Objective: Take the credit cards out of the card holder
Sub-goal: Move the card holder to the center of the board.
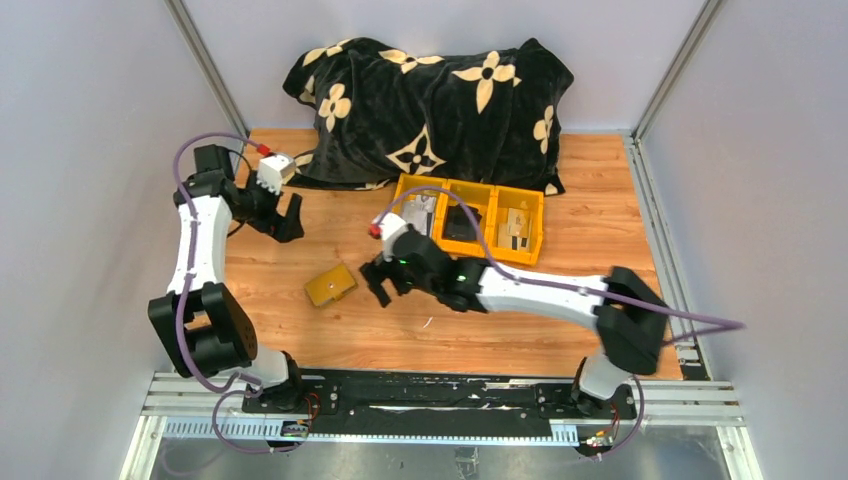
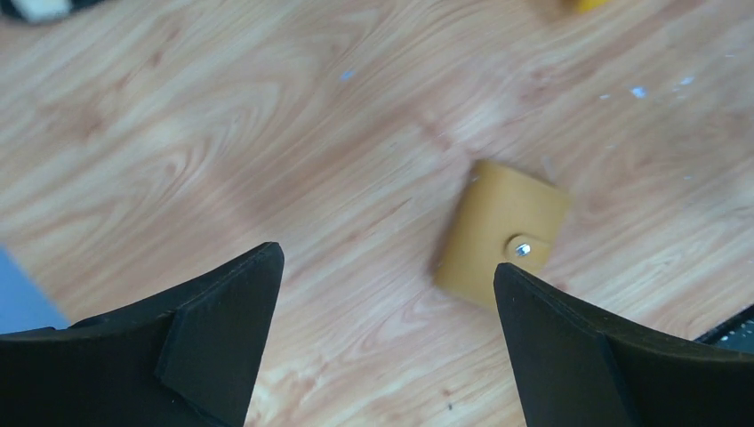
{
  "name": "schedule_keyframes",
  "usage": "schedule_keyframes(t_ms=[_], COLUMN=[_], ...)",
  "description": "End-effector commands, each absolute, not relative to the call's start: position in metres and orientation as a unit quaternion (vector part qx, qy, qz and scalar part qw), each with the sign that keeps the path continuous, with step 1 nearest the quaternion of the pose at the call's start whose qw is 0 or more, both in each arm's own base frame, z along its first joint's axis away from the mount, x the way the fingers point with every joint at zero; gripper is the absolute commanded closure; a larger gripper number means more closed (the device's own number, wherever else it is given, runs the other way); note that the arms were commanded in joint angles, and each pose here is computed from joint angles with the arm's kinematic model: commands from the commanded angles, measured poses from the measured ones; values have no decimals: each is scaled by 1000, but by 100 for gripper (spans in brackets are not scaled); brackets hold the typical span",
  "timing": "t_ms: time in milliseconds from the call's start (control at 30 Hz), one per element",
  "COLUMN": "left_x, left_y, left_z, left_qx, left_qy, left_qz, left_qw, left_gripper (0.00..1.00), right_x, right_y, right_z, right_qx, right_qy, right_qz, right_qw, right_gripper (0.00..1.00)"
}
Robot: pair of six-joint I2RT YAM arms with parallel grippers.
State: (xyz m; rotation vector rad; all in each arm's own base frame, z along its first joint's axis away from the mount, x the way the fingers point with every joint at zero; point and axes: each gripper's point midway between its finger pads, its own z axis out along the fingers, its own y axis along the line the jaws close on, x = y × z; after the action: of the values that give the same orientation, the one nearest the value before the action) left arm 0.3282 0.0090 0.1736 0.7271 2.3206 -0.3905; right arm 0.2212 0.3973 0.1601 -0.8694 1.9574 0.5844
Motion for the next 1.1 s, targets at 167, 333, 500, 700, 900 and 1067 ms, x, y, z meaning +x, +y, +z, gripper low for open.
schedule_keyframes(t_ms=[167, 333, 500, 700, 900, 1067], left_x=[307, 296, 288, 285, 283, 279], left_y=[98, 124, 126, 122, 114, 84], left_z=[154, 146, 141, 134, 129, 129], left_qx=[146, 116, 126, 125, 123, 156], left_qy=[944, 951, 951, 952, 951, 946], left_qz=[-74, -62, -59, -69, -89, -100], left_qw=[288, 279, 276, 270, 268, 266], left_gripper=[0, 0, 0, 0, 0, 0], right_x=[229, 232, 238, 228, 215, 199], right_y=[526, 570, 583, 577, 543, 498], right_z=[123, 93, 69, 38, 26, 23], right_qx=[-444, -481, -510, -551, -557, -547], right_qy=[769, 748, 741, 733, 738, 748], right_qz=[201, 176, 154, 147, 142, 142], right_qw=[413, 421, 409, 371, 354, 347], right_gripper=[0, 0, 0, 9, 30, 32])
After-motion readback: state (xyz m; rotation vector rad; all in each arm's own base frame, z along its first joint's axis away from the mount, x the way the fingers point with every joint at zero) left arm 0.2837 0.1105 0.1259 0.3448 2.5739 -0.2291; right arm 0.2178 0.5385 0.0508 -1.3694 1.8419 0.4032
